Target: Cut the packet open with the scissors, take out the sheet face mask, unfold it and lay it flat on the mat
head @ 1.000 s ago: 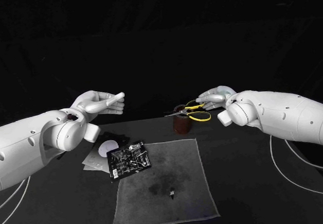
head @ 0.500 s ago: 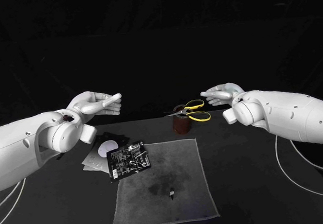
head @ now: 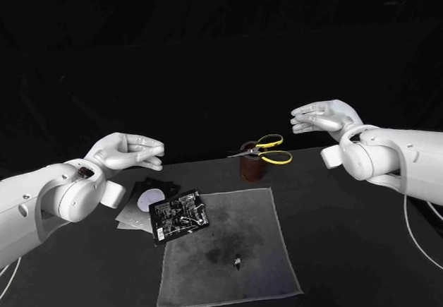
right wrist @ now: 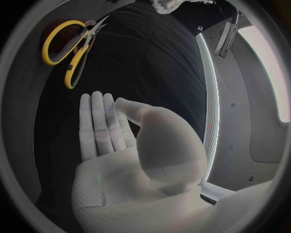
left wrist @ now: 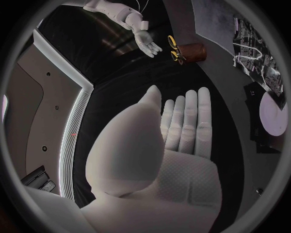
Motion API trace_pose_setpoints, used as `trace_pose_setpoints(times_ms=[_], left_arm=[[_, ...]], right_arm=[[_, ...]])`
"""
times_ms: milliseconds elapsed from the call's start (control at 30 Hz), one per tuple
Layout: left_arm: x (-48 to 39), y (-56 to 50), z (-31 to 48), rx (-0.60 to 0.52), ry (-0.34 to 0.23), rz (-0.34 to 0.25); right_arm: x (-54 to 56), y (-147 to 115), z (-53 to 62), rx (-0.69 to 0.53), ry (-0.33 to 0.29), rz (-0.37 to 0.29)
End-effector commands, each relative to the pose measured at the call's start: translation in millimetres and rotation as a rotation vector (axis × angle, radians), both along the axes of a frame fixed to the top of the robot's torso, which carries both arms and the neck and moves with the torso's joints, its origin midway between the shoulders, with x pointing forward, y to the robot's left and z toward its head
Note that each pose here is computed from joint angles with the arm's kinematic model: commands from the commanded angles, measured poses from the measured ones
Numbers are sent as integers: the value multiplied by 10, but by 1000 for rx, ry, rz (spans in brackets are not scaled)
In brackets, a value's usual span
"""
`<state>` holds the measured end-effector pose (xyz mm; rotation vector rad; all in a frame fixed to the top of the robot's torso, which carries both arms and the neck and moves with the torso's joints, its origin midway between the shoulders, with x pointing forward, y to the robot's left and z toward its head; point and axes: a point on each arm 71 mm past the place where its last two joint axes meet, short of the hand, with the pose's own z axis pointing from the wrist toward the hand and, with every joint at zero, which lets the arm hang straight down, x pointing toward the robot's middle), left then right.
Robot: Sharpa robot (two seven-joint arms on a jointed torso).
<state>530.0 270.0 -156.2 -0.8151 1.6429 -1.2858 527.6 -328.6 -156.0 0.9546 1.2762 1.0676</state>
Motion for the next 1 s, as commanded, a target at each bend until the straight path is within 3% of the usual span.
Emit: trace_pose_setpoints(times_ms=[33, 167, 300, 400, 533, 733, 1000], left_arm=[[-72, -31, -34, 40, -68, -55], [-128, -10, -109, 127, -108, -65], [-166, 1, -189, 250, -158, -75], [-178, -2, -231, 326, -190, -79], [-177, -45, -313, 475, -241, -82], [-122, -122, -380, 618, -282, -83], [-13, -243, -468, 763, -269, -101]], right_arm=[[-211, 227, 119, -57, -118, 140], [-468, 448, 139, -95, -122, 272], [-733, 701, 80, -140, -108, 409], [-862, 831, 7, -159, -93, 469], [-1054, 1073, -198, -190, -50, 566], [-1173, 1319, -423, -271, -30, 645], [-1174, 1564, -629, -466, -30, 694]])
